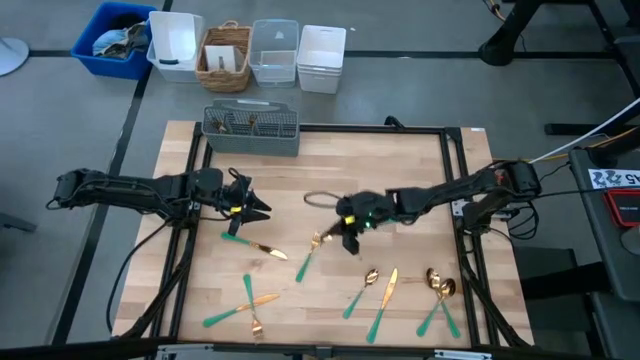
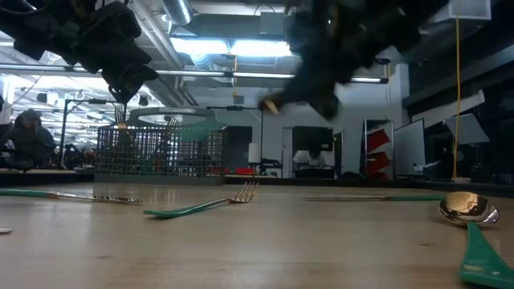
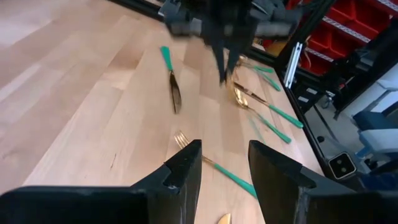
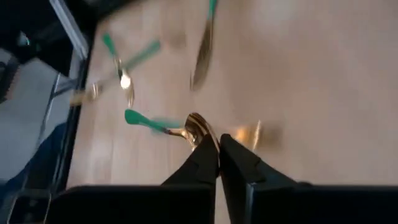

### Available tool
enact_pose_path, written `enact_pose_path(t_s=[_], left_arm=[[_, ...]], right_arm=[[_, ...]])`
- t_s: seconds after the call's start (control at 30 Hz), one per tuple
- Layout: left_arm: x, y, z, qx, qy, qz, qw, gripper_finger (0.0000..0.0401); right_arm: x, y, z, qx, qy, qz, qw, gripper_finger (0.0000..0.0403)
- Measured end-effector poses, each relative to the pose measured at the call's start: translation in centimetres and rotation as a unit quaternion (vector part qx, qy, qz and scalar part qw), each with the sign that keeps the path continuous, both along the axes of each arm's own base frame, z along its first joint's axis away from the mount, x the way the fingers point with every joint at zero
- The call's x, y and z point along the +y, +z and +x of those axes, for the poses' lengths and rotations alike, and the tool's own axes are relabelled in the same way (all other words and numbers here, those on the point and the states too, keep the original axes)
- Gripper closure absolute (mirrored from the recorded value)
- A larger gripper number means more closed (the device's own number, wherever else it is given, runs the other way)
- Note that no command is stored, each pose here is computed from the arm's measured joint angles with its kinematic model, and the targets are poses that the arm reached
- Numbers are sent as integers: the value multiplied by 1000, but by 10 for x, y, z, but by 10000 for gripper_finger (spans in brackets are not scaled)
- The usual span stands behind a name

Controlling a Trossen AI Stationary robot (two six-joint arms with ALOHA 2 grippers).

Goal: Sort silverware
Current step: Put the green spoon into the gray silverware basket

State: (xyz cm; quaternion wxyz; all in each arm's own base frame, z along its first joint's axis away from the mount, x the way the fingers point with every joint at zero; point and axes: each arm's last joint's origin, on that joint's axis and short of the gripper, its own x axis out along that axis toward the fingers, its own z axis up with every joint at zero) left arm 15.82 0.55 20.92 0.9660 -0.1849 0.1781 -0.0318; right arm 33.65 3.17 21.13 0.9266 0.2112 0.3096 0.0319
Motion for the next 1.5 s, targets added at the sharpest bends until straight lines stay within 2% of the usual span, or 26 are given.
enact_pose_path(t_s=[0.13, 0.27, 0.37, 0.47, 0.6, 0.73, 1.0, 1.5], left_arm=[[0, -1, 0, 4, 0, 0, 1000, 276], [0, -1, 0, 4, 0, 1, 1000, 276], [0, -1, 0, 5, 0, 0, 1000, 276], [0, -1, 0, 5, 0, 1, 1000, 276], [0, -2, 0, 7, 0, 1, 1000, 276], [0, -4, 2, 17, 0, 0, 1000, 276], [1, -14, 9, 48, -1, 4, 999, 276], [3, -30, 18, 98, 17, 15, 995, 276]], right_arm=[[-19, 35, 12, -29, 0, -116, 993, 396], [-38, 75, 23, -65, -22, -249, 966, 393], [-52, 99, 27, -76, -44, -344, 935, 390], [-65, 121, 29, -93, -59, -440, 891, 396], [-84, 134, 30, -116, -66, -521, 843, 397], [-106, 138, 28, -114, -82, -564, 814, 392], [-147, 118, 38, -93, -88, -587, 800, 394], [-163, 62, 66, 3, 11, -686, 727, 391]])
